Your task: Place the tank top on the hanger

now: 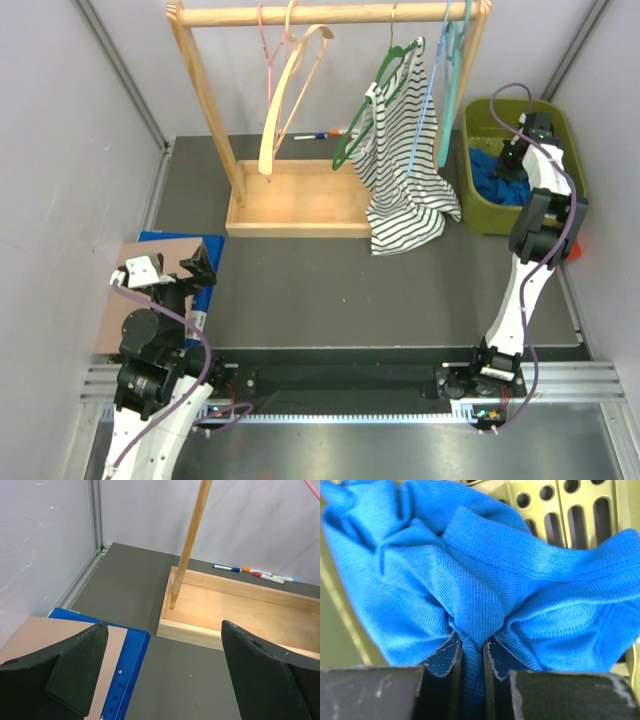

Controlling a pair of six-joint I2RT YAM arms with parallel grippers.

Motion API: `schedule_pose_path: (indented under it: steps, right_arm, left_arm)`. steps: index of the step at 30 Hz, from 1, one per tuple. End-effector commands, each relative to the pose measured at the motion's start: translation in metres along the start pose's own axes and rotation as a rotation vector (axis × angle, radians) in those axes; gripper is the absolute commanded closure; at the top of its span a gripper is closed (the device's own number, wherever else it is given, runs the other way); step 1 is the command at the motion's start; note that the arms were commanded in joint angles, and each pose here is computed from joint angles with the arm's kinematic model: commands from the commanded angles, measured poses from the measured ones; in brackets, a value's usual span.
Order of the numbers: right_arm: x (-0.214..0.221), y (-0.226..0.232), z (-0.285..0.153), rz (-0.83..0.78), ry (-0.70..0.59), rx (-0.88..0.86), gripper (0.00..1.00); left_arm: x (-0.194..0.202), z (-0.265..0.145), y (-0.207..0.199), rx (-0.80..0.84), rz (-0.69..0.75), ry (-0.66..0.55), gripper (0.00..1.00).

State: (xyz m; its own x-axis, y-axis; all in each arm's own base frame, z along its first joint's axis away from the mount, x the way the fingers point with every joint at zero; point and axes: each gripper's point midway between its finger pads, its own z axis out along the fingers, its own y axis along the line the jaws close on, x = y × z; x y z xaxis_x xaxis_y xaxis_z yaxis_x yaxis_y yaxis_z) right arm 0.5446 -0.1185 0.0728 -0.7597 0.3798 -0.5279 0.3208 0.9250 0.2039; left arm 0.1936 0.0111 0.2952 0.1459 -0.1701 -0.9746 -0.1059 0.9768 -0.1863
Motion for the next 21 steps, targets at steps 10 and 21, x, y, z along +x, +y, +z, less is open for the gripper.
schedule_pose_path:
  steps: [10, 21]
  right_arm:
    - [-0.128, 0.069, -0.269, -0.047, -0.678, -0.203, 1.0]
    - [-0.098, 0.081, -0.385, -0.059, -0.911, -0.25, 1.0]
  left_arm:
    - [-0.014, -0.003, 0.006, -0.026, -0.029, -0.063, 0.01]
    - [-0.014, -0.003, 0.004, -0.015, -0.033, -0.066, 0.01]
